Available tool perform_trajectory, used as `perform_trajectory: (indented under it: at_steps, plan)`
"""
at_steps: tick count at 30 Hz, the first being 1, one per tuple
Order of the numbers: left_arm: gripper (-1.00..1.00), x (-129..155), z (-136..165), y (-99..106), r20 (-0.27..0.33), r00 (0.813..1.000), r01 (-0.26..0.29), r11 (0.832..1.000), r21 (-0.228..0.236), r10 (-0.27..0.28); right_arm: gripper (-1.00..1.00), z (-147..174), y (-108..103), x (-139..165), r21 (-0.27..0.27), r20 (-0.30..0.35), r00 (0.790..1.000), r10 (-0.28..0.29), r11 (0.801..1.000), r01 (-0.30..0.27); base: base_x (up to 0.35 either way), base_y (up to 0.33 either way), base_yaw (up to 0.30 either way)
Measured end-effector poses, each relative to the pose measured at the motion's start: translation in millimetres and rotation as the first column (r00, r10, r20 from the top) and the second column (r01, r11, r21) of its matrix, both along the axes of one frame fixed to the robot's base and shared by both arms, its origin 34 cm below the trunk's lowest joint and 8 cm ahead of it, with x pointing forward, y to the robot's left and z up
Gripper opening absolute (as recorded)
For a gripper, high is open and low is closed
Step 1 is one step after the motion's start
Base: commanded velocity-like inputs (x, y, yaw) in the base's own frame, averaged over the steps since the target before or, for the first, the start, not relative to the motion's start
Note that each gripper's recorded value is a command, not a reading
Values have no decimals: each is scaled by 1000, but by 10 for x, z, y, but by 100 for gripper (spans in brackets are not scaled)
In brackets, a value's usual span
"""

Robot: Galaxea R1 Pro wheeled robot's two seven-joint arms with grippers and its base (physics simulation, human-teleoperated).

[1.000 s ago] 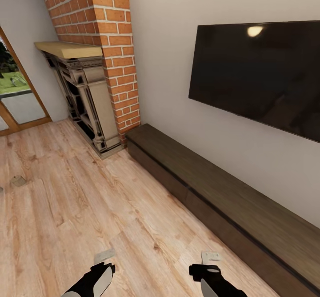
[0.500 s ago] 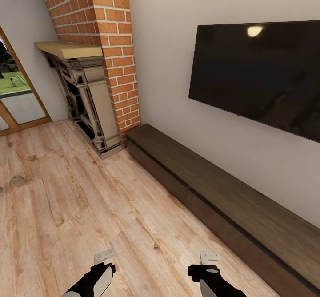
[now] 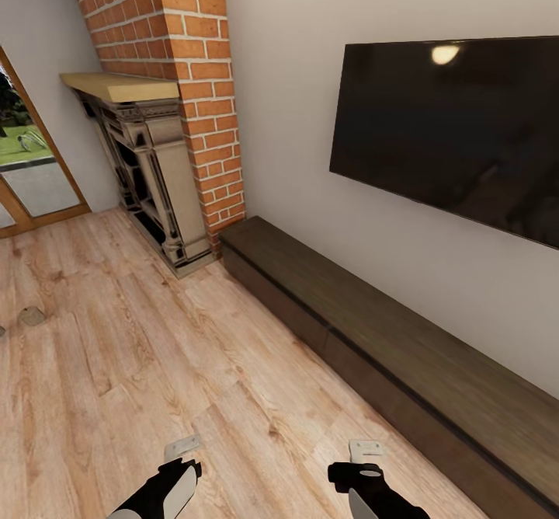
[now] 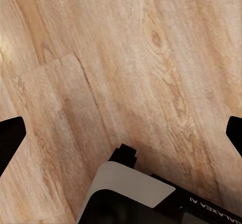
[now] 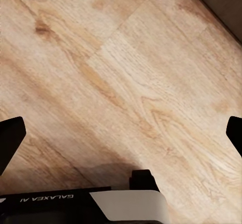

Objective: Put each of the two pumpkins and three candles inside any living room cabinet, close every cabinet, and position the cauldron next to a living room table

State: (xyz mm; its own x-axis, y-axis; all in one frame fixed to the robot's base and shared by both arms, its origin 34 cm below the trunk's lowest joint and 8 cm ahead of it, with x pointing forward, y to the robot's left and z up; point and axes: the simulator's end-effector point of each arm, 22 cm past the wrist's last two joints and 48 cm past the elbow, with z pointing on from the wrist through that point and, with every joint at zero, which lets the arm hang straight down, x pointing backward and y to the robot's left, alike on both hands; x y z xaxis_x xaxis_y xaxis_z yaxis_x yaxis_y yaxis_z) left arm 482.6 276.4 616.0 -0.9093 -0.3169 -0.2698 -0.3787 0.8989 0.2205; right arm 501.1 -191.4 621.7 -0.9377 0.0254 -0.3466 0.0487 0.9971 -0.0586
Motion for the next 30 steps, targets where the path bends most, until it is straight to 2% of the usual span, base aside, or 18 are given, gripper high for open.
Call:
perform_trajectory:
  at_steps: [10,19,30]
  plan:
    - [100,0,0,0,0,1000,0,1000,0,0,100,-3,0,-6,-1,-2,1000,1,1000,-1,0,0,19]
    - [100,-1,0,0,0,1000,-1,1000,0,1,100,-4,5,-12,-3,-4,1000,1,1000,-1,0,0,259]
    - [100,-1,-1,0,0,1000,-2,1000,-1,2,100,16,175,-12,13,-1,1000,-7,1000,7,-48,0,291]
